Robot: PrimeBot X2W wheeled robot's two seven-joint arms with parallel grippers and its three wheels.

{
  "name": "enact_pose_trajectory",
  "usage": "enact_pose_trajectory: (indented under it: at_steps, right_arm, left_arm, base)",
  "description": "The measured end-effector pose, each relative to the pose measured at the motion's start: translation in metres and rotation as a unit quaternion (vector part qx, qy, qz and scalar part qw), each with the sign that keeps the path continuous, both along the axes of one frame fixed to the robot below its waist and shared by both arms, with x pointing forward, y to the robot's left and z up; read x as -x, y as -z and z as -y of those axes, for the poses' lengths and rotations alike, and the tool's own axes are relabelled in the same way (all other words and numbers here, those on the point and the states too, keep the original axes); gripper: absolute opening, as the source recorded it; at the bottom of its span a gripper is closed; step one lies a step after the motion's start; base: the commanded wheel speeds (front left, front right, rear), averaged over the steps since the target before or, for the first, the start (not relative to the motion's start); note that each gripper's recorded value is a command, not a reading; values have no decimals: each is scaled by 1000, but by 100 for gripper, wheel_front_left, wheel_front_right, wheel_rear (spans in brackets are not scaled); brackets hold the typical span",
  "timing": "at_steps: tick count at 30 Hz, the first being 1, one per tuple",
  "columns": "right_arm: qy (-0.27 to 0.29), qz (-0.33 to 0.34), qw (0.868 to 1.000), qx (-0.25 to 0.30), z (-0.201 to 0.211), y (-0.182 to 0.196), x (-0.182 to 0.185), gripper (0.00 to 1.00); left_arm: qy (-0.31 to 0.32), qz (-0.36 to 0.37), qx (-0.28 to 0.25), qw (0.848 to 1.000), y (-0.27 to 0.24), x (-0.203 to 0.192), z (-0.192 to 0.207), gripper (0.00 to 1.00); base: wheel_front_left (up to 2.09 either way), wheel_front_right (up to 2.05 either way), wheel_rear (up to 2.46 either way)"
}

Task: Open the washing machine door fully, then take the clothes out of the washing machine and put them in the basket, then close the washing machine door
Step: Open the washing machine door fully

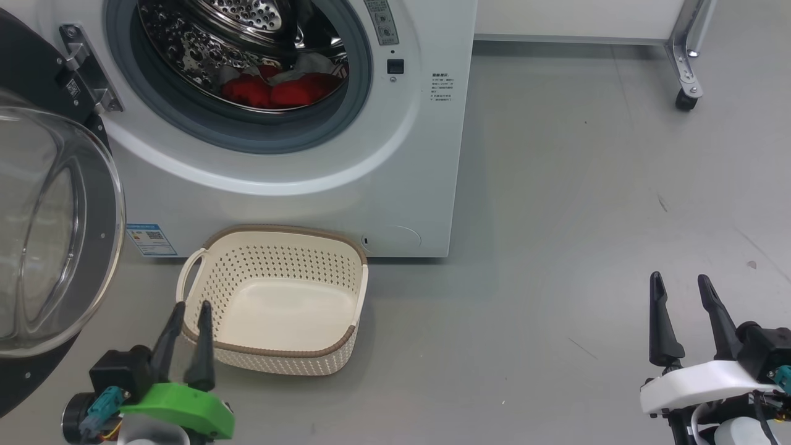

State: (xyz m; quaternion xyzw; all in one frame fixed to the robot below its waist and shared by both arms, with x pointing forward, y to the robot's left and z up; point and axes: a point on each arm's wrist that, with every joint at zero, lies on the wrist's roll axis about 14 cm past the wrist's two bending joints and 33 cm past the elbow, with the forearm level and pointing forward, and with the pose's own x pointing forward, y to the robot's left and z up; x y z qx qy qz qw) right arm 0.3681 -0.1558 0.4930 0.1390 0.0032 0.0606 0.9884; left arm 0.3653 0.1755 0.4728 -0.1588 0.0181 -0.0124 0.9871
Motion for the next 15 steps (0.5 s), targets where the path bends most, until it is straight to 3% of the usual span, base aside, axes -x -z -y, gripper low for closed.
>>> enact_pose_trajectory:
  at_steps: [15]
  right_arm:
    - [0, 1, 1000, 3, 0, 0, 2, 100]
  left_arm:
    - [12, 5, -1, 1000, -2, 3, 8, 100]
  base:
    - [0, 0, 0]
